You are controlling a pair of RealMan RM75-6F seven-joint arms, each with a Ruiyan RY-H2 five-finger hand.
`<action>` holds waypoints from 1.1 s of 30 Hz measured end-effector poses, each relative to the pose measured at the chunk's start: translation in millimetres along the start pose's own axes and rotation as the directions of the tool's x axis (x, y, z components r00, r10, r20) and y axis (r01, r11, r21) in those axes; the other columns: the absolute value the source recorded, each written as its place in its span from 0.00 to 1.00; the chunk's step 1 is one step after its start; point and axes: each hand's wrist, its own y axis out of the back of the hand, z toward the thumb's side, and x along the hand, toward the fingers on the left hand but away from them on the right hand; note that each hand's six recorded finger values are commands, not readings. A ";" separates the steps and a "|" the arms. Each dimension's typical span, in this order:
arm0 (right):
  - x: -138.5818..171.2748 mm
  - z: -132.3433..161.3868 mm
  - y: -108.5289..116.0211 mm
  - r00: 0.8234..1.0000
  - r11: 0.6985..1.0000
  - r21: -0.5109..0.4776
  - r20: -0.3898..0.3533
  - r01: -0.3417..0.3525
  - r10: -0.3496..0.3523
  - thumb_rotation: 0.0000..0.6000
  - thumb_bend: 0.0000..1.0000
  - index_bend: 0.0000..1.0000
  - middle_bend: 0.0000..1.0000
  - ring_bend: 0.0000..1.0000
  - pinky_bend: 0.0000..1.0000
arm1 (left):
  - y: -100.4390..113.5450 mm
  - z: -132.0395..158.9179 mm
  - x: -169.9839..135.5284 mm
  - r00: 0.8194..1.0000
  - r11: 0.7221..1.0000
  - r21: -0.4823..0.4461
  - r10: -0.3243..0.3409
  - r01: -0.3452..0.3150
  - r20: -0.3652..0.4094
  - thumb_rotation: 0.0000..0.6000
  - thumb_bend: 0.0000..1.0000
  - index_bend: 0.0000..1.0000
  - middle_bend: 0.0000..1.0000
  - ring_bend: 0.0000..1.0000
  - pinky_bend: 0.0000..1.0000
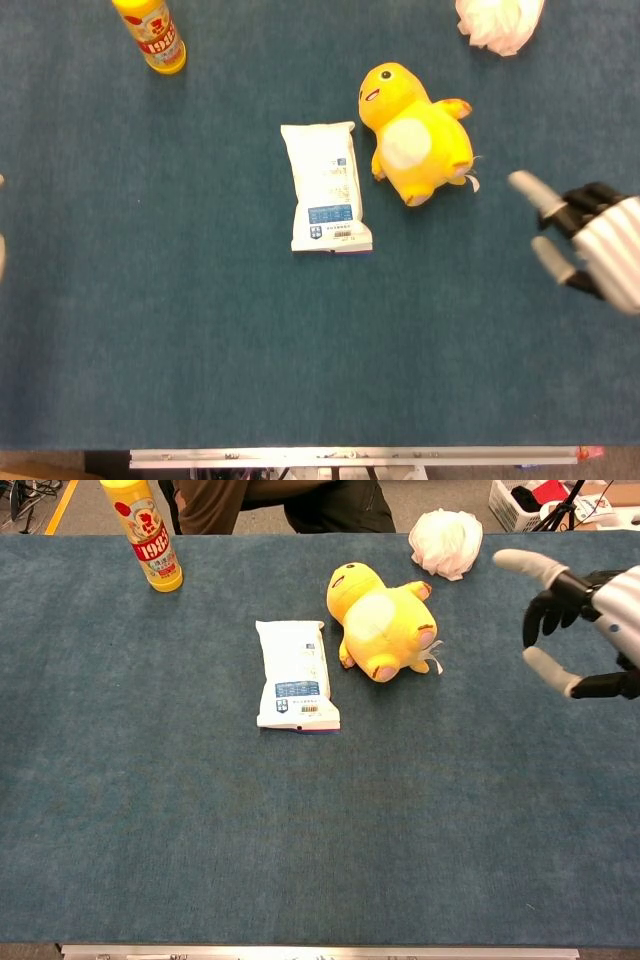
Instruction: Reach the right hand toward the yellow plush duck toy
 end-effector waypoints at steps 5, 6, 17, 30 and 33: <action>-21.9 32.9 -11.4 0.990 0.999 -0.033 -0.142 -0.024 0.019 1.00 0.89 0.00 0.94 0.99 0.99 | -1.1 0.1 -0.4 1.000 1.000 0.009 -0.003 0.003 -0.002 1.00 0.47 0.23 0.24 0.14 0.07; -24.5 38.5 -12.4 0.986 0.999 -0.032 -0.167 -0.023 0.017 1.00 0.94 0.00 0.96 1.00 1.00 | -1.1 0.4 -0.1 1.000 1.000 0.008 -0.003 0.003 -0.003 1.00 0.47 0.23 0.24 0.14 0.07; -42.3 91.1 -21.6 0.920 0.998 0.050 -0.391 0.037 -0.014 1.00 1.00 0.00 1.00 1.00 1.00 | -1.7 0.7 1.2 1.000 1.000 0.014 -0.002 0.002 -0.007 1.00 0.47 0.23 0.24 0.14 0.07; -34.3 103.7 -13.0 0.885 0.983 0.018 -0.437 0.184 -0.158 1.00 1.00 0.00 1.00 1.00 1.00 | -3.4 1.8 3.7 1.000 1.000 0.017 -0.005 0.005 -0.001 1.00 0.47 0.23 0.24 0.14 0.07; -31.4 99.9 -12.1 0.882 0.977 0.017 -0.432 0.214 -0.186 1.00 1.00 0.00 1.00 1.00 1.00 | -3.8 2.7 4.7 1.000 1.000 0.017 -0.006 0.006 0.002 1.00 0.47 0.23 0.24 0.14 0.07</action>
